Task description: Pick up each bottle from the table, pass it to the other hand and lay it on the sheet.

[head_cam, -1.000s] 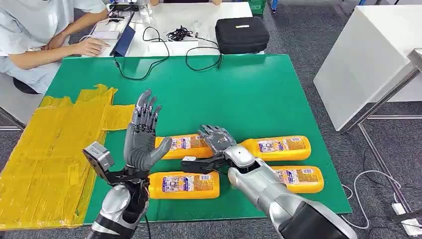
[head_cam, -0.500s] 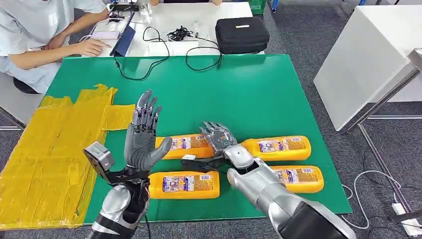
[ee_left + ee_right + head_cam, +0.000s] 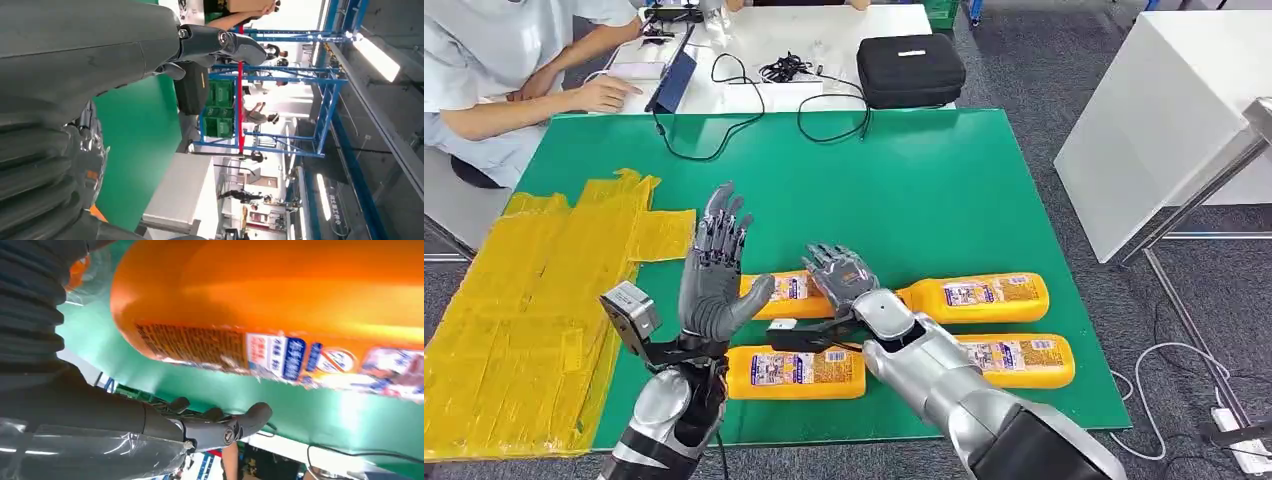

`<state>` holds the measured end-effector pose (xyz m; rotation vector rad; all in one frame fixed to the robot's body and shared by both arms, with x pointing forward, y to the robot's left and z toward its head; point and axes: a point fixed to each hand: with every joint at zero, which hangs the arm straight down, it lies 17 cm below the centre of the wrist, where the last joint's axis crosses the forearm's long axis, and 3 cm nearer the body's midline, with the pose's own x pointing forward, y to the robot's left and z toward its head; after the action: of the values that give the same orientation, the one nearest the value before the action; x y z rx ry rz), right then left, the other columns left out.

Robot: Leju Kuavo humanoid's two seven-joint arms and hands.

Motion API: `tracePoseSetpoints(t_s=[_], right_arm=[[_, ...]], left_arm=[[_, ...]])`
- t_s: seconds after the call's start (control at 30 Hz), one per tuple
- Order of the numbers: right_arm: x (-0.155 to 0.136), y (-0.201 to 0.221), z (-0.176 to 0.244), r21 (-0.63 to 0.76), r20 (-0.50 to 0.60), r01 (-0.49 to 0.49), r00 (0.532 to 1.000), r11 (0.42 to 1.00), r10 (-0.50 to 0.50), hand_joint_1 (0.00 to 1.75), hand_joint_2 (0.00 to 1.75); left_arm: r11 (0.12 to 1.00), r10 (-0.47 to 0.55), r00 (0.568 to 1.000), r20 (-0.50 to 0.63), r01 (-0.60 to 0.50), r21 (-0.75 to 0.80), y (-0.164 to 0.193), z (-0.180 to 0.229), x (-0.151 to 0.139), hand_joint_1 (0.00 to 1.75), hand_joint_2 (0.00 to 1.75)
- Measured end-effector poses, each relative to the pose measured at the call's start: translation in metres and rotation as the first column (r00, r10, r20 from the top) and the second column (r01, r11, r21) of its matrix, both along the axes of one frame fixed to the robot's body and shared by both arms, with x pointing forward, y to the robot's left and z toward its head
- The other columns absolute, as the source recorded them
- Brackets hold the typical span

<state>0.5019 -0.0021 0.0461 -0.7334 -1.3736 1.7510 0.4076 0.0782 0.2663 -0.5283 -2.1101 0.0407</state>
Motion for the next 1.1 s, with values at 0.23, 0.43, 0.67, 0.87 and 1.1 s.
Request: tracePoseSetpoints(t_s=[0.23, 0.43, 0.67, 0.87, 1.1], right_arm=[[0.000, 0.006, 0.005, 0.007, 0.006, -0.008, 1.000, 1.000, 0.008, 0.00, 1.75], [0.000, 0.007, 0.006, 0.008, 0.007, -0.009, 1.000, 1.000, 0.009, 0.00, 1.75], [0.000, 0.007, 0.006, 0.008, 0.008, -0.009, 1.000, 1.000, 0.009, 0.00, 1.75], [0.000, 0.007, 0.006, 0.008, 0.006, -0.010, 1.000, 1.000, 0.010, 0.00, 1.75], [-0.009, 0.019, 0.001, 0.023, -0.047, -0.053, 0.997, 0.998, 0.055, 0.00, 1.75]], left_arm=[[1.000, 0.000, 1.000, 0.001, 0.000, 0.001, 0.000, 0.001, 0.001, 0.00, 1.75], [1.000, 0.000, 1.000, 0.002, 0.000, 0.001, 0.000, 0.001, 0.001, 0.00, 1.75], [1.000, 0.000, 1.000, 0.002, 0.000, 0.001, 0.000, 0.001, 0.001, 0.00, 1.75], [1.000, 0.000, 1.000, 0.002, 0.000, 0.001, 0.000, 0.001, 0.001, 0.00, 1.75], [1.000, 0.000, 1.000, 0.000, 0.000, 0.002, -0.001, 0.000, 0.001, 0.00, 1.75]])
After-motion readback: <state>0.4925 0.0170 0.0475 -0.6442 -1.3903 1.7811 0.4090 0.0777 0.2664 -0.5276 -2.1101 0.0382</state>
